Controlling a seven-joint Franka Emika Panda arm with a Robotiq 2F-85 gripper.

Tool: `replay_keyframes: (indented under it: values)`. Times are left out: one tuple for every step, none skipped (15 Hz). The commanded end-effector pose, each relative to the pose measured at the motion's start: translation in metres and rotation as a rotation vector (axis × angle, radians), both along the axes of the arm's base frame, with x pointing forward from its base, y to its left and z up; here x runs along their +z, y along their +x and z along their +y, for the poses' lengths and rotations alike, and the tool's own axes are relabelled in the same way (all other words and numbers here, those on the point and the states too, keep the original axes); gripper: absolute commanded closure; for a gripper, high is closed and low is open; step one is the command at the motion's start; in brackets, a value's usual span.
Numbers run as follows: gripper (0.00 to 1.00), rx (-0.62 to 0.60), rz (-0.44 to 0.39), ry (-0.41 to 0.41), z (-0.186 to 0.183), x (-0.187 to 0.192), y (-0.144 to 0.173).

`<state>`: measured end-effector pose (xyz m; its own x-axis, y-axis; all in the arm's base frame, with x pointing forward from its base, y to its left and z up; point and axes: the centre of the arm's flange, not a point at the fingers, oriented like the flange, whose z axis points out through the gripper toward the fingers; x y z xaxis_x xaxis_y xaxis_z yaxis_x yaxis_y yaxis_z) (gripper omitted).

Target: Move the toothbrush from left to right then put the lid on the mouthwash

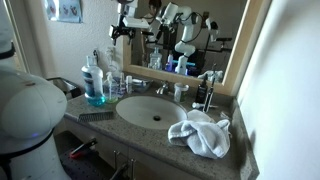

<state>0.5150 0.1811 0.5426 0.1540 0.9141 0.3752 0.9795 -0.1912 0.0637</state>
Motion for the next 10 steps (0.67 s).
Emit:
replay_keyframes:
  values:
    - [0.00,0.027,0.020,0.009,0.011,-0.024,-0.001]
    - [0.00,0.029,0.038,0.016,0.014,-0.030,-0.002]
    - [0.00,0.014,0.037,0.033,0.014,-0.036,-0.003]
    - [0.00,-0.019,0.011,0.067,0.007,-0.038,-0.003]
    - [0.00,-0.001,0.049,0.027,0.014,-0.031,0.002]
    - [0.00,-0.015,0.040,0.040,0.013,-0.035,0.003]
    - [0.00,-0.023,0.037,0.045,0.012,-0.037,0.004]
    - [0.00,-0.027,0.037,0.047,0.011,-0.038,0.004]
    - [0.00,-0.029,0.037,0.049,0.011,-0.037,0.004]
    - [0.00,-0.025,0.049,0.042,0.011,-0.044,0.001]
